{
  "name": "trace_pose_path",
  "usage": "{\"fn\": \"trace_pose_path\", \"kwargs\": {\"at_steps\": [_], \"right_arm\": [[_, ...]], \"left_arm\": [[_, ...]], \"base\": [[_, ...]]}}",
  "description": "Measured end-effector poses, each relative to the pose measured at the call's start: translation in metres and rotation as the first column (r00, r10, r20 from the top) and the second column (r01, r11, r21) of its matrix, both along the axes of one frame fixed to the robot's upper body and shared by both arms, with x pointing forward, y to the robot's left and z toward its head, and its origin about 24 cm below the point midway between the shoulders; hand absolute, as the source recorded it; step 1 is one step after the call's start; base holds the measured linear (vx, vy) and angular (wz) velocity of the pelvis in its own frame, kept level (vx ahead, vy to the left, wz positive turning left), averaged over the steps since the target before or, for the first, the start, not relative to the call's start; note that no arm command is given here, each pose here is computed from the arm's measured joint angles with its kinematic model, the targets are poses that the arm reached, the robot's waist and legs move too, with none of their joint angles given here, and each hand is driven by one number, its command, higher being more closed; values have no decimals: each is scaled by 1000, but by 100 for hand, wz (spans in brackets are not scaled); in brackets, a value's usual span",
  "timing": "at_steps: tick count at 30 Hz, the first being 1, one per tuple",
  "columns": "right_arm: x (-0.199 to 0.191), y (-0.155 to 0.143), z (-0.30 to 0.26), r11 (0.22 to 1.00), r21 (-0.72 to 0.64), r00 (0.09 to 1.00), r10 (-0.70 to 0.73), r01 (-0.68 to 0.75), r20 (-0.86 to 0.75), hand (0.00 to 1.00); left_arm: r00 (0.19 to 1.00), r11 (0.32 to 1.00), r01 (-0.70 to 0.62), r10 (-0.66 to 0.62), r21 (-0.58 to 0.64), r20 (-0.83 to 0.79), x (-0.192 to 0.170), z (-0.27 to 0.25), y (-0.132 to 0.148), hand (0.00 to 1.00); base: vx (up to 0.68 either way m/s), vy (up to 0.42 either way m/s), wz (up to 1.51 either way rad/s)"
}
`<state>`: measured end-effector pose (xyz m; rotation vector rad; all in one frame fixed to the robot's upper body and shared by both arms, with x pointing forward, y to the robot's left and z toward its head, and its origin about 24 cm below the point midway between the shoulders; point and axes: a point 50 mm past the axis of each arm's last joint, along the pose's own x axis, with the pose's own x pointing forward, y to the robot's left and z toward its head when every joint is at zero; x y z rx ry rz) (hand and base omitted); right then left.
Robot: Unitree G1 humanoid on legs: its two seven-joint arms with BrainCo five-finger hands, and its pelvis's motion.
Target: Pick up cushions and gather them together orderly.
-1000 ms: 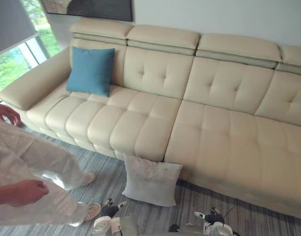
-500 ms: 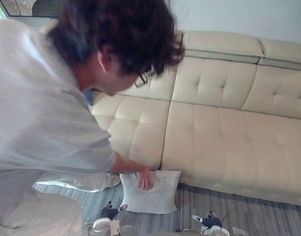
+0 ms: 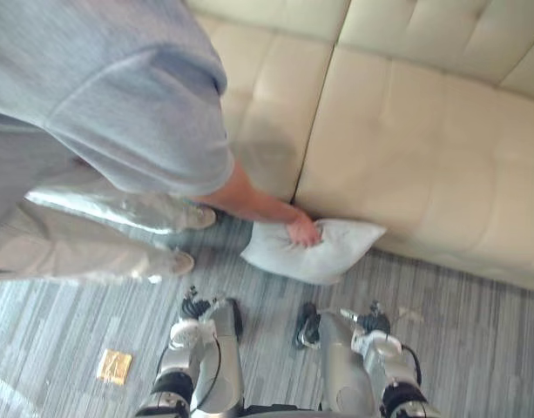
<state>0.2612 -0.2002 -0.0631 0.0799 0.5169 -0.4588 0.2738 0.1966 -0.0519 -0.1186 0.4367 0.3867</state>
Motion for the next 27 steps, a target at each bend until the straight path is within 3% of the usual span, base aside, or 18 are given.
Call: {"fn": "trace_pose_path", "kwargs": {"at_steps": [8, 19, 27], "right_arm": [[70, 23, 79, 1000, 2, 958, 23, -25, 286, 0], [72, 27, 83, 999, -10, 954, 34, -32, 298, 0], [48, 25, 53, 998, -16, 974, 58, -56, 220, 0]], "left_arm": [[984, 999, -17, 23, -37, 178, 48, 51, -11, 0], [971, 999, 47, -41, -18, 236, 59, 67, -27, 0], [975, 995, 101, -96, -18, 201, 47, 53, -42, 0]], "base": [[-64, -20, 4], [0, -7, -3], [-7, -4, -5]]}}
